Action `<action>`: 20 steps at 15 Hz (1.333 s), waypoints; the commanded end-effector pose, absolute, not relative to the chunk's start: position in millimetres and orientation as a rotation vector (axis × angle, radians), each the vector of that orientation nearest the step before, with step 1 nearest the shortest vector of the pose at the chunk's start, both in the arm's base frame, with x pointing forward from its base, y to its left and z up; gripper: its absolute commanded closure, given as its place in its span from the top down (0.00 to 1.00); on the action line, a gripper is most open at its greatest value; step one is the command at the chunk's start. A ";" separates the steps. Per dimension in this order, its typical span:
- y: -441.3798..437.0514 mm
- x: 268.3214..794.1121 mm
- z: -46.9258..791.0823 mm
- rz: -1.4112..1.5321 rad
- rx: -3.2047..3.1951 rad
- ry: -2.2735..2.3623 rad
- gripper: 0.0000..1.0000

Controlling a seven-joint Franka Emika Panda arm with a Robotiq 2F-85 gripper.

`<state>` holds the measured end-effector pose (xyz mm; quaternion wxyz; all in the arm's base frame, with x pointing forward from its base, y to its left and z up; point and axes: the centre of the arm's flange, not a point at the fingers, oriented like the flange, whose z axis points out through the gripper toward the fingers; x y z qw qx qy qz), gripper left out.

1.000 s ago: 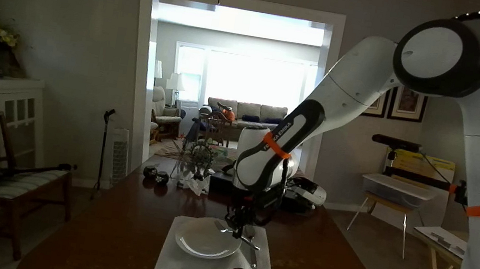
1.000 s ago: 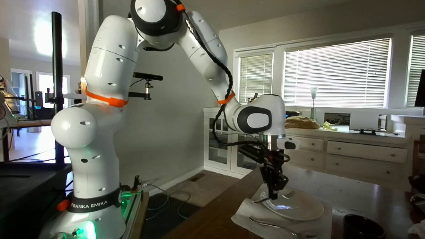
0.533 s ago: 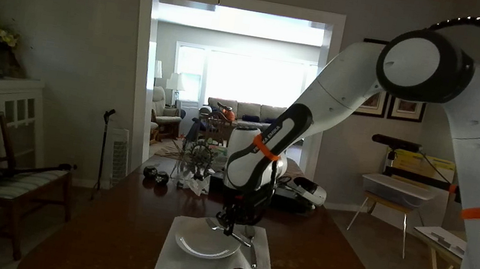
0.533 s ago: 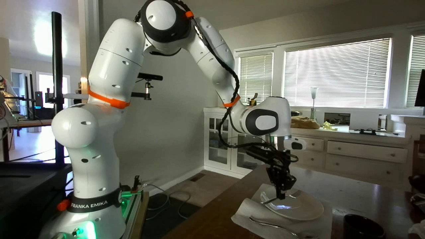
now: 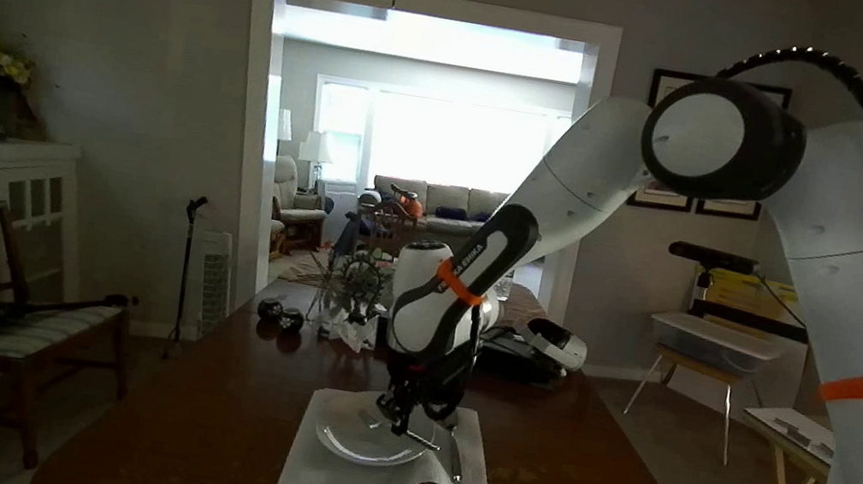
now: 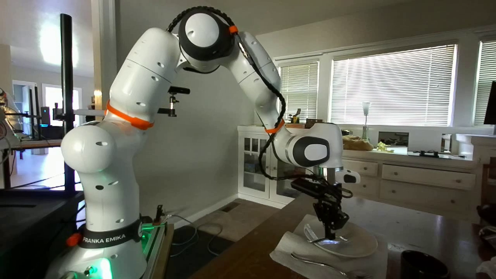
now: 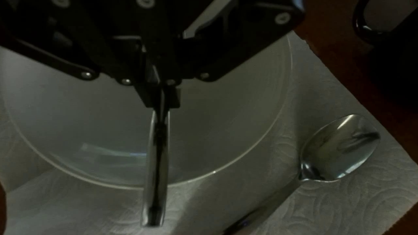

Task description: Put the silver fork on the plate.

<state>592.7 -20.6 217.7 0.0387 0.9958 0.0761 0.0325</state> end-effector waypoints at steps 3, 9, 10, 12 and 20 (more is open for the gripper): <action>-17.2 603.6 207.9 0.102 3.038 0.231 0.03; -11.3 598.4 216.4 0.125 3.008 0.267 0.51; -10.2 596.0 220.1 0.131 3.004 0.272 0.60; -9.0 590.8 228.8 0.134 2.990 0.266 0.76; -39.5 573.4 299.1 0.060 3.004 -0.199 1.00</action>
